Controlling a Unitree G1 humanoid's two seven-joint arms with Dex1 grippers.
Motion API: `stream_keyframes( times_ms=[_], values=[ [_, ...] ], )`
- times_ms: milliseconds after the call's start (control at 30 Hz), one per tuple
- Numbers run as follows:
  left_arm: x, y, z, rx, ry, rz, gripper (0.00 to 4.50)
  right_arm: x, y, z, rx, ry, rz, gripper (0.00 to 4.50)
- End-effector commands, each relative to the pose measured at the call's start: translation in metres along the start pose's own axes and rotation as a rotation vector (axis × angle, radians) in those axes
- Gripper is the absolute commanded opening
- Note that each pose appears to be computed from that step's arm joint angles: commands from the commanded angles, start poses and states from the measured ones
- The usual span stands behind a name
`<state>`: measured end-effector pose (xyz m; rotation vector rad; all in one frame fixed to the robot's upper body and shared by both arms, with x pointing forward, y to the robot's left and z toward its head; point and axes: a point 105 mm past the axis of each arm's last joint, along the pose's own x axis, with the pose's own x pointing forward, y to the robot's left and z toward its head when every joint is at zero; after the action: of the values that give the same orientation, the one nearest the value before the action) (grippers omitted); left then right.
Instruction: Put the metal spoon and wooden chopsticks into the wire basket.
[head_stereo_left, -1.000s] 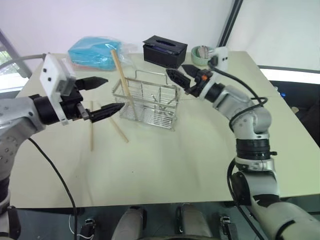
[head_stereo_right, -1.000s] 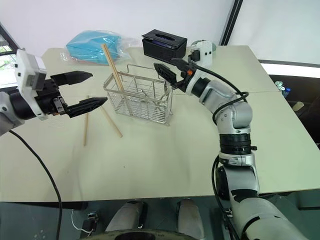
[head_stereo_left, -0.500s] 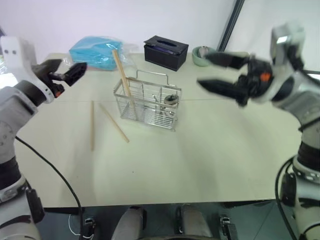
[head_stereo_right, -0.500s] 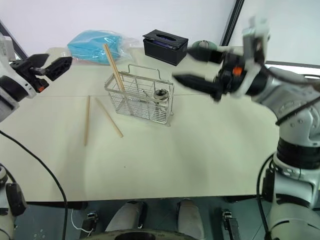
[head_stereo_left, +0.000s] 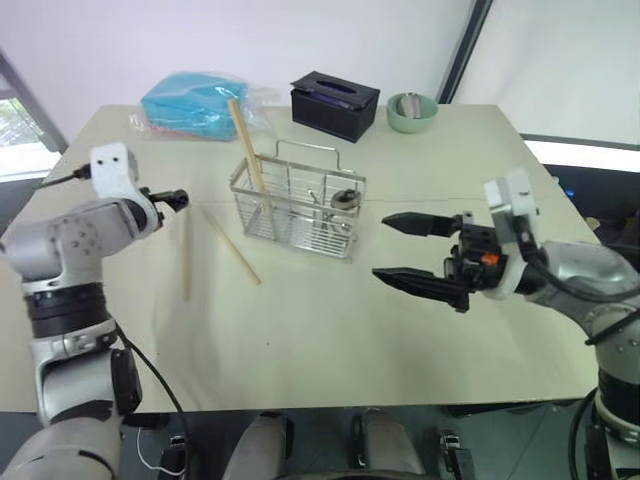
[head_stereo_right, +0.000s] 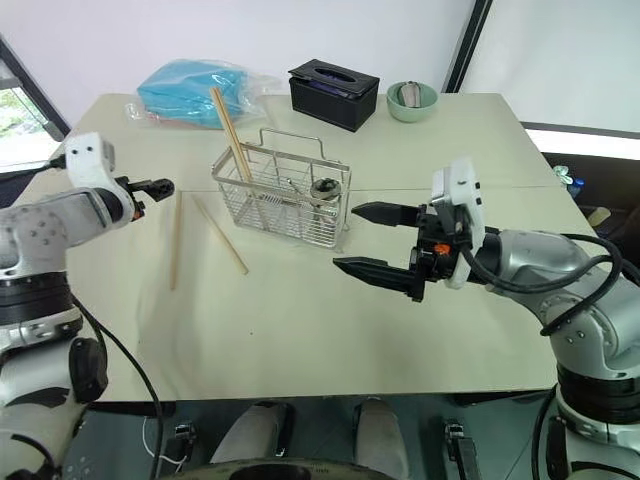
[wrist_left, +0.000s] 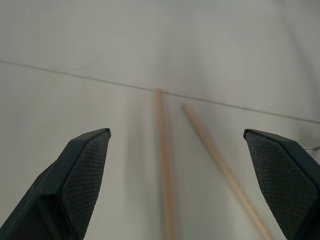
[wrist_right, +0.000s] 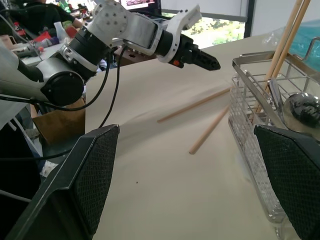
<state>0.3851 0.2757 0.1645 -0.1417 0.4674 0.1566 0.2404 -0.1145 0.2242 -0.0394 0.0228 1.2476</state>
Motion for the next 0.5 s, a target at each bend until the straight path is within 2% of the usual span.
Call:
stream_keyframes(
  times_ms=[33,300,500],
  values=[
    [0.010,-0.008,0.009,0.019,-0.025,-0.012,4.50,-0.001,0.007,0.009,-0.033,-0.041,-0.008,4.44],
    [0.042,-0.031,-0.005,0.041,0.049,-0.078,4.50,0.000,0.014,0.011,-0.004,-0.089,-0.050,4.44],
    [0.056,-0.030,-0.020,0.018,0.124,-0.050,4.50,-0.003,0.014,0.012,0.005,-0.103,-0.089,4.44]
  ],
)
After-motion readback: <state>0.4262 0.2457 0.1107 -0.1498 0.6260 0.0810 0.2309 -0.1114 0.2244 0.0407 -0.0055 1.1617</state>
